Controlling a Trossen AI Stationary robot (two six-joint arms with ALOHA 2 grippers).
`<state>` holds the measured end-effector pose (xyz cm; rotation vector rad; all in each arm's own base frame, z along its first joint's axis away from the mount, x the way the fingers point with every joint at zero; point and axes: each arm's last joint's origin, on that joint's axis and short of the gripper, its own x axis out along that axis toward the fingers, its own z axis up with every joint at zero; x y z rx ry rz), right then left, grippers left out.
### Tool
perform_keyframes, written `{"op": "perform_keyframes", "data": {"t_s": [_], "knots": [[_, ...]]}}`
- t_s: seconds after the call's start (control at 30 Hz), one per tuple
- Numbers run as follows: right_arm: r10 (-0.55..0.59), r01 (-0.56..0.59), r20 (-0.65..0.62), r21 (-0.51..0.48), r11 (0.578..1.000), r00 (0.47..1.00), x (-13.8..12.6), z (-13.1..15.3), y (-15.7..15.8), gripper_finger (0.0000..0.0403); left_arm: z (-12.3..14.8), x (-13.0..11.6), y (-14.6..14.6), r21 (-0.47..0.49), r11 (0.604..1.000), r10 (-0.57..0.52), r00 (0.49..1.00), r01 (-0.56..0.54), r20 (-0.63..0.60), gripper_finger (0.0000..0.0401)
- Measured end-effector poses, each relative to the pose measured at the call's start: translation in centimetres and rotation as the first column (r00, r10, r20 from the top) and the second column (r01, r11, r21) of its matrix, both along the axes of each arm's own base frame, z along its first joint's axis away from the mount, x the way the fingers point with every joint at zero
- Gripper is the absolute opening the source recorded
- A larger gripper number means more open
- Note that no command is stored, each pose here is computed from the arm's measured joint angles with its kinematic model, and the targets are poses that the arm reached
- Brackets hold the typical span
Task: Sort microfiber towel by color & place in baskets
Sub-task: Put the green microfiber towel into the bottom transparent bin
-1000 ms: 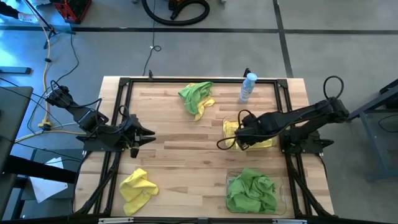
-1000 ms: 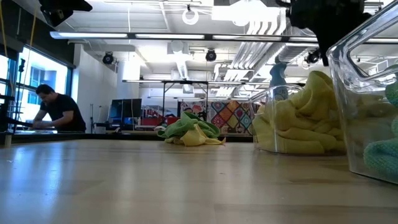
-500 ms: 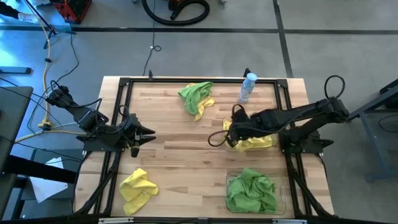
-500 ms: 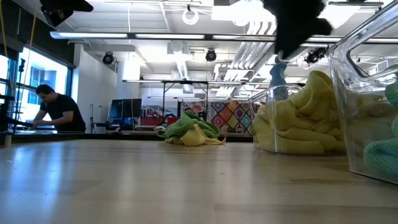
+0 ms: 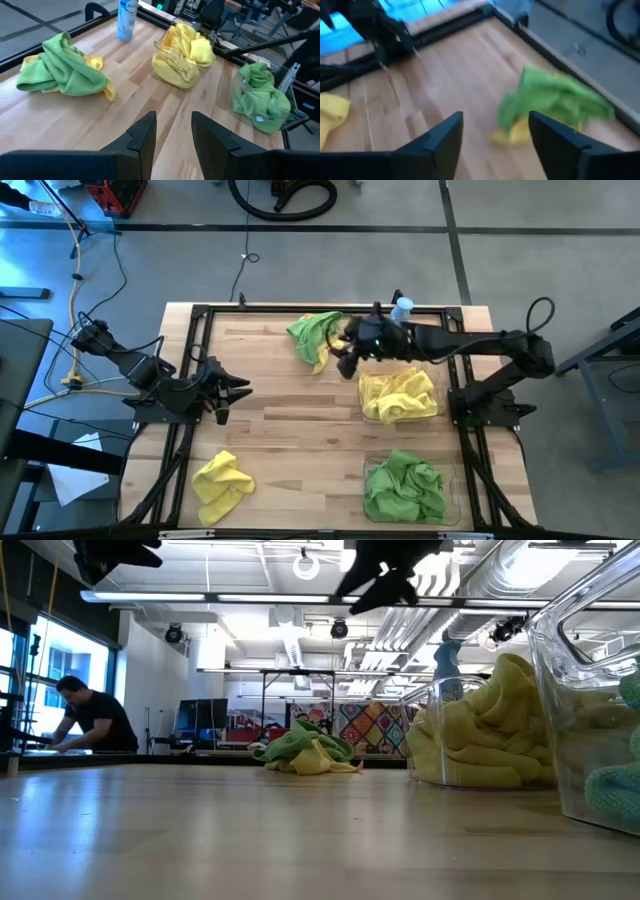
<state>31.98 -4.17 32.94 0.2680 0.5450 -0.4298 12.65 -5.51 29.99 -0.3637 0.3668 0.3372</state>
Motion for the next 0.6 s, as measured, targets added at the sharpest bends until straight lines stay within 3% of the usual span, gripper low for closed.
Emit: {"op": "perform_keyframes", "data": {"t_s": [0.13,0.3,0.43,0.6], "knots": [[0.041,-0.035,0.062,-0.098,0.995,0.997,2.0,-0.6,-1.9,0.0272,0.0,0.2,0.4,0.001,1.0,0.032,1.0,-0.032,-0.001,0.0113],[0.013,-0.014,-0.012,-0.138,0.99,1.0,6.3,-1.4,-3.8,0.0293,0.0,0.4,1.0,0.028,0.998,0.062,0.998,-0.062,-0.009,0.0113],[-0.086,0.074,-0.162,-0.078,0.994,0.983,10.2,-2.7,-6.1,0.0294,0.0,0.5,1.5,0.099,0.993,0.066,0.997,-0.063,-0.033,0.0113],[-0.217,0.253,-0.388,0.045,0.966,0.896,12.9,-5.9,-9.7,0.0294,0.0,0.6,2.1,0.151,0.988,0.03,0.997,-0.019,-0.074,0.0113]]}}
